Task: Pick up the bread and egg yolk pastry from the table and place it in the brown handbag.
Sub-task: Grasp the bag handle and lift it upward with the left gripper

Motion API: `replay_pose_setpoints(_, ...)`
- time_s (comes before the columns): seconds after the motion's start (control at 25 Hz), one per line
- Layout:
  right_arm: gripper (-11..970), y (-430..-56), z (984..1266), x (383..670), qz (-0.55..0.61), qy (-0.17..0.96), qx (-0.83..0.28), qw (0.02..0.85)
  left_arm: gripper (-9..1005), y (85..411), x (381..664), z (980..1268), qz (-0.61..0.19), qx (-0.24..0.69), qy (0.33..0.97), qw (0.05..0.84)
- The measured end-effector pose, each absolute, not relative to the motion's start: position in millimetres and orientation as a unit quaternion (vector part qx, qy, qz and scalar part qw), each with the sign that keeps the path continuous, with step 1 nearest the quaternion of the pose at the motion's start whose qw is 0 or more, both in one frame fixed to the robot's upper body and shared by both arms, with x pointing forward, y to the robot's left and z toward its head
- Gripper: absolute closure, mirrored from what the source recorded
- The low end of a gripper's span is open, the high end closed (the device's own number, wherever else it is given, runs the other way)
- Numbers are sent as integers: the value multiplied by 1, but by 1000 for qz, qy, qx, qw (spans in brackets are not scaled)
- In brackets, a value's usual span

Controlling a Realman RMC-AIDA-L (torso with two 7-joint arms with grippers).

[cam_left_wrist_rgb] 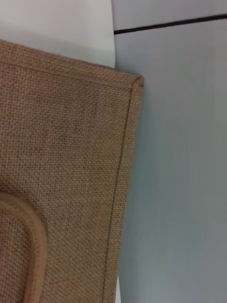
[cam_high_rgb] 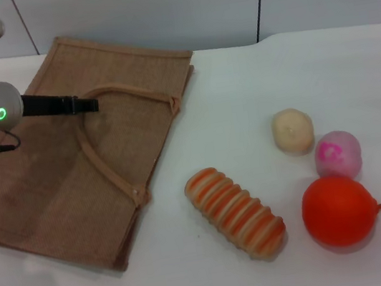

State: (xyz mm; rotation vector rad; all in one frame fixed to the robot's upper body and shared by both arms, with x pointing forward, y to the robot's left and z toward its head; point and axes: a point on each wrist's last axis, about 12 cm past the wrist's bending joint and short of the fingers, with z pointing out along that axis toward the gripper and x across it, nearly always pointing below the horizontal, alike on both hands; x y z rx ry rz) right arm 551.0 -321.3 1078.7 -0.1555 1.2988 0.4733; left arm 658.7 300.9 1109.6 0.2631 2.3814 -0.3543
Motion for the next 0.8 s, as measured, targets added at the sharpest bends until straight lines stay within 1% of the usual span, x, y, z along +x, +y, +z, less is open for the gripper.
replay_pose_setpoints(0.44,80,-321,1079,551,218,598,-72,768,227,295,658,1102,-130,110,923,346)
replay_pose_setpoints(0.8,79,-322,1079,551,218,598,-71,768,230,292,659,1102,-121,118,926,339)
